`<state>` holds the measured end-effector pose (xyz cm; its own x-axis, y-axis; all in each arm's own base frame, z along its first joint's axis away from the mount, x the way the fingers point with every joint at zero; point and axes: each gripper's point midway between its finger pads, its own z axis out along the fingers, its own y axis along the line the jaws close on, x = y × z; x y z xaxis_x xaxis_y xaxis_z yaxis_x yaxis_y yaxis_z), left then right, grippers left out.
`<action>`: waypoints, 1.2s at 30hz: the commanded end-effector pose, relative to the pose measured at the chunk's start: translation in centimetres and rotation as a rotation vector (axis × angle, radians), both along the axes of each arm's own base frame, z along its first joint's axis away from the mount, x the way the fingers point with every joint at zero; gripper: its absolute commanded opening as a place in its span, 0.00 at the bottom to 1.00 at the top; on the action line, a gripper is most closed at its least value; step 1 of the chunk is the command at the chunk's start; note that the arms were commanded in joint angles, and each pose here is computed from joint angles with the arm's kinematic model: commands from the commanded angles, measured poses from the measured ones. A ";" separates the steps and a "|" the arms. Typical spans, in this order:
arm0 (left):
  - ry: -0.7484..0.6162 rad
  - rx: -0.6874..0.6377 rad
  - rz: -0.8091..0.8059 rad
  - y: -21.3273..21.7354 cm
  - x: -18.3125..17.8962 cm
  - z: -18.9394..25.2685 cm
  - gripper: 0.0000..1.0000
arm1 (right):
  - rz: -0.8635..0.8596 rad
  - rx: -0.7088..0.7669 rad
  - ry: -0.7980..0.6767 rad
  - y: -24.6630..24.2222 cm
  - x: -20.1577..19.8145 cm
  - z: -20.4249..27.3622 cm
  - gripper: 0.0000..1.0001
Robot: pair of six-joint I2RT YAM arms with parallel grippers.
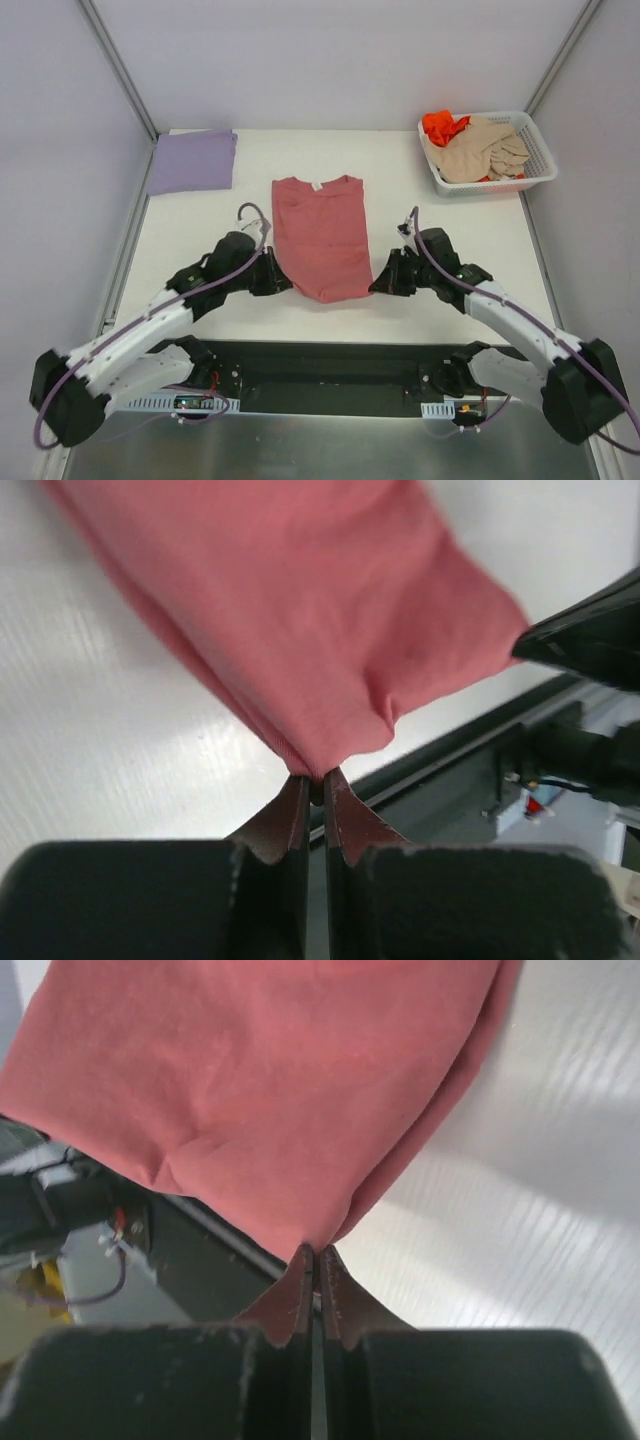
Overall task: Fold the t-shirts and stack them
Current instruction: Grab one side of the 2/3 rectangular tshirt with both arms, then fold the long partially folded tshirt into a neat square
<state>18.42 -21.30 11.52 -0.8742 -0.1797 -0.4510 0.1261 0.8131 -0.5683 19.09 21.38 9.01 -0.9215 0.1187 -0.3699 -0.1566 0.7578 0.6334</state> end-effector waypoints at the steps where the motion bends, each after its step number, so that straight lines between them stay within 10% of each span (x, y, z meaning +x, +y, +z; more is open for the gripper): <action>1: -0.037 -0.104 0.001 1.3 -3.5 3.3 0.00 | 0.097 0.057 0.020 -0.5 -5.0 3.7 0.00; 8: -0.183 -0.163 0.005 1.6 -2.9 8.1 0.00 | 0.104 0.148 -0.107 -0.4 -5.5 8.8 0.00; 21: -0.258 0.078 0.335 4.8 5.5 9.0 0.00 | -0.051 0.027 -0.298 0.5 7.5 12.8 0.00; 36: -0.093 0.217 0.478 8.3 14.5 3.5 0.00 | -0.141 -0.153 -0.232 2.6 20.6 6.2 0.00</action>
